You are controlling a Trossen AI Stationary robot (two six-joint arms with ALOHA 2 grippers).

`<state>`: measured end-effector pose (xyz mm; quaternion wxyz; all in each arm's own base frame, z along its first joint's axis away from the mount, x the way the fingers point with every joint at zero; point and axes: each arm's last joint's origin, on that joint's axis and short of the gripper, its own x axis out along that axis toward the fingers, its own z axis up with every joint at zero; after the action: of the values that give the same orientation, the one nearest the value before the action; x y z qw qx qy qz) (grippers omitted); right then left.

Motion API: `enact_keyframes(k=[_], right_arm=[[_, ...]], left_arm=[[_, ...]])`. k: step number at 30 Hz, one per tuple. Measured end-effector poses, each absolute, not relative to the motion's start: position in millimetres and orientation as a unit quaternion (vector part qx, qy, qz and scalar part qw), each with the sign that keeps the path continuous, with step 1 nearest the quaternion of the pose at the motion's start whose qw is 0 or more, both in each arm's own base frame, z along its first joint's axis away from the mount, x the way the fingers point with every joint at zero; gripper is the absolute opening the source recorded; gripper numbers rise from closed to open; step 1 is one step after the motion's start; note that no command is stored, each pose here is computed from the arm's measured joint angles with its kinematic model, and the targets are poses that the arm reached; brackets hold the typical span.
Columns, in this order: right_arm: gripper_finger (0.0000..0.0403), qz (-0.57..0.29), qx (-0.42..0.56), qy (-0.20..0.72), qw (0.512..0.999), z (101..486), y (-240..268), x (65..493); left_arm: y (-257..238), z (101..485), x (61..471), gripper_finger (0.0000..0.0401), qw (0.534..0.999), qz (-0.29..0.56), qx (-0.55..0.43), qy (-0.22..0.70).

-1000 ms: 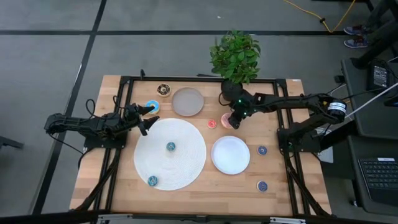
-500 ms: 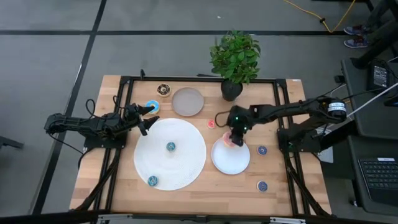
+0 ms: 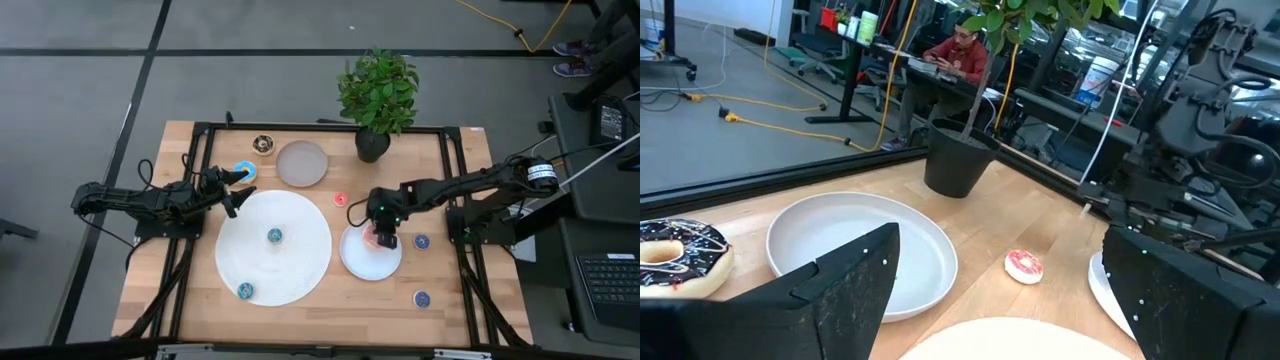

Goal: Pick & Place donuts
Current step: Put the large pink donut on the white plate, then put the large blue donut on the white plate

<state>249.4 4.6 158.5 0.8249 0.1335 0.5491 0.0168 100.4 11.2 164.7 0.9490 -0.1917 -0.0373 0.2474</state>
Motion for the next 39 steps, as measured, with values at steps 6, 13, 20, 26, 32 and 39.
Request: enact_keyframes(k=[6, 13, 20, 26, 32, 39], right_arm=[[0.0111, 0.022, 0.125, 0.555, 0.822, 157, 5, 248], [0.0112, 0.028, 0.112, 0.567, 0.816, 151, 5, 249], [0.0156, 0.029, 0.111, 0.568, 0.815, 150, 5, 250], [0.0210, 0.029, 0.112, 0.567, 0.816, 150, 5, 250], [0.0239, 0.029, 0.117, 0.568, 0.814, 152, 5, 249], [0.0242, 0.020, 0.084, 0.538, 0.839, 186, 3, 262]], left_arm=[[11, 165, 100, 0.0336, 0.949, 0.248, -0.192, -0.037], [11, 165, 100, 0.0336, 0.946, 0.250, -0.202, -0.042], [12, 165, 100, 0.0336, 0.941, 0.253, -0.221, -0.049], [12, 165, 100, 0.0336, 0.939, 0.254, -0.225, -0.050], [12, 165, 100, 0.0336, 0.939, 0.256, -0.226, -0.051], [14, 165, 98, 0.0336, 0.915, 0.303, -0.257, -0.075]])
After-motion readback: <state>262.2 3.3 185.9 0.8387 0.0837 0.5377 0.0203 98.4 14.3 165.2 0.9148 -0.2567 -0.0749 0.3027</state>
